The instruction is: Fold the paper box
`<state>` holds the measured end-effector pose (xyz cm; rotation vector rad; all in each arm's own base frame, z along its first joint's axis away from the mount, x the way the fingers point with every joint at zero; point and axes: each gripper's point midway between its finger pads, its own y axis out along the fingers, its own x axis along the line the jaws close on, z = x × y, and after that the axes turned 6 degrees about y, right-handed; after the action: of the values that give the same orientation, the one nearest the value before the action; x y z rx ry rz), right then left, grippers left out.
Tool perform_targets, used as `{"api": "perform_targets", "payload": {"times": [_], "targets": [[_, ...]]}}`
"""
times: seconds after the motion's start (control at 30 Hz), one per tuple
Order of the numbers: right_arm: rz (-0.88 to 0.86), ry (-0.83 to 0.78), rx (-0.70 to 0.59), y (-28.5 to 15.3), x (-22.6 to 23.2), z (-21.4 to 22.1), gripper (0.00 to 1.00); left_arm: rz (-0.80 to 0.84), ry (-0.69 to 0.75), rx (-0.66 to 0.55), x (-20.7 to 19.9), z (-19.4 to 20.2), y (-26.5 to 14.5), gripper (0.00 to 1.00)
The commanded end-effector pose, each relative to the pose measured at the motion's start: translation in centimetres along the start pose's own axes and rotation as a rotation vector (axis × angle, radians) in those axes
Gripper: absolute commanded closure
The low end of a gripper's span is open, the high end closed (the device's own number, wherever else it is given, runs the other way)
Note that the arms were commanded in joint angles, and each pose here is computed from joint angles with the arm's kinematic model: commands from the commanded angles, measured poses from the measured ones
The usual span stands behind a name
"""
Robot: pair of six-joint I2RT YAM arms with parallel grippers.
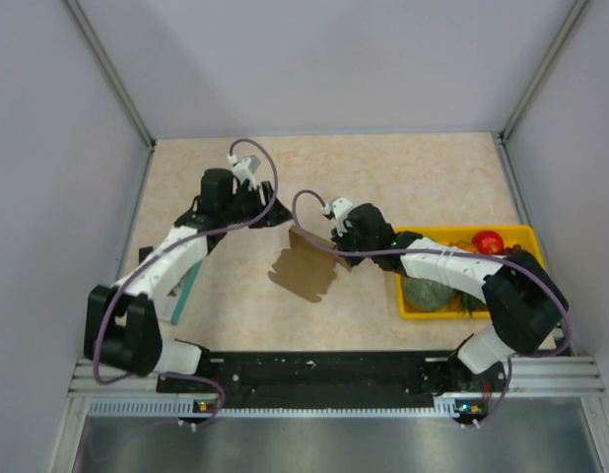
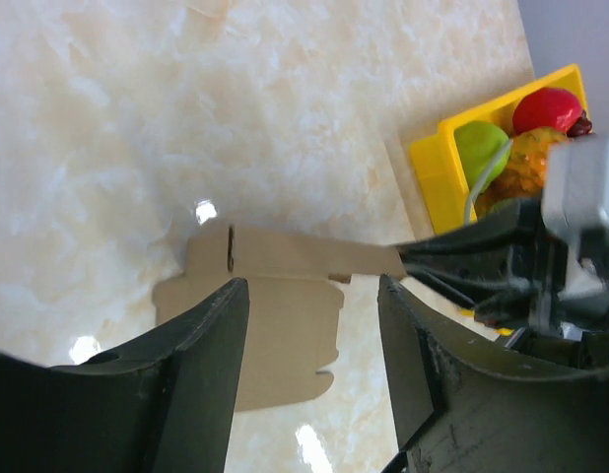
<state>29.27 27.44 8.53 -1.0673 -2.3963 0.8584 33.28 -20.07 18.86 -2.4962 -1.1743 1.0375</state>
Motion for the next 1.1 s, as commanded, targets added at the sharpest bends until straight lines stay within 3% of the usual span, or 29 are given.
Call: {"api": "perform_targets", "payload": {"times": [0.0, 0.03, 0.07, 0.13, 0.3, 0.53, 0.7, 1.07], "targets": [[-0.02, -0.042, -0.051, 0.4, 0.0, -1.3, 1.0, 0.183, 0.03, 0.075, -1.1, -2.2, 3.4, 0.4], [-0.023, -0.043, -0.052, 0.4, 0.1, -1.4, 1.0, 0.224, 0.031, 0.121, -0.8, -2.2, 5.2, 0.38], [-0.024, -0.041, -0.056, 0.4, 0.0, -1.4, 1.0, 0.26, 0.027, 0.161, -0.9, -1.8, 5.8, 0.28], [-0.038, -0.037, -0.055, 0.6, 0.1, -1.4, 1.0, 0.357, 0.033, 0.239, -1.3, -0.6, 7.1, 0.28], [-0.087, -0.055, -0.064, 0.7, 0.4, -1.9, 1.0, 0.313, 0.15, 0.279, -0.5, 1.6, 8.1, 0.35], [-0.143, -0.081, -0.034, 1.5, 0.2, -2.3, 1.0, 0.447, 0.207, 0.298, -2.8, 3.7, 7.2, 0.29], [-0.161, -0.084, -0.04, 1.5, 0.2, -2.6, 1.0, 0.389, 0.229, 0.365, -2.4, 6.1, 8.1, 0.32], [-0.103, -0.068, -0.064, 1.8, -0.9, -3.6, 1.0, 0.321, 0.274, 0.343, -2.0, 8.1, 7.5, 0.37]]}}
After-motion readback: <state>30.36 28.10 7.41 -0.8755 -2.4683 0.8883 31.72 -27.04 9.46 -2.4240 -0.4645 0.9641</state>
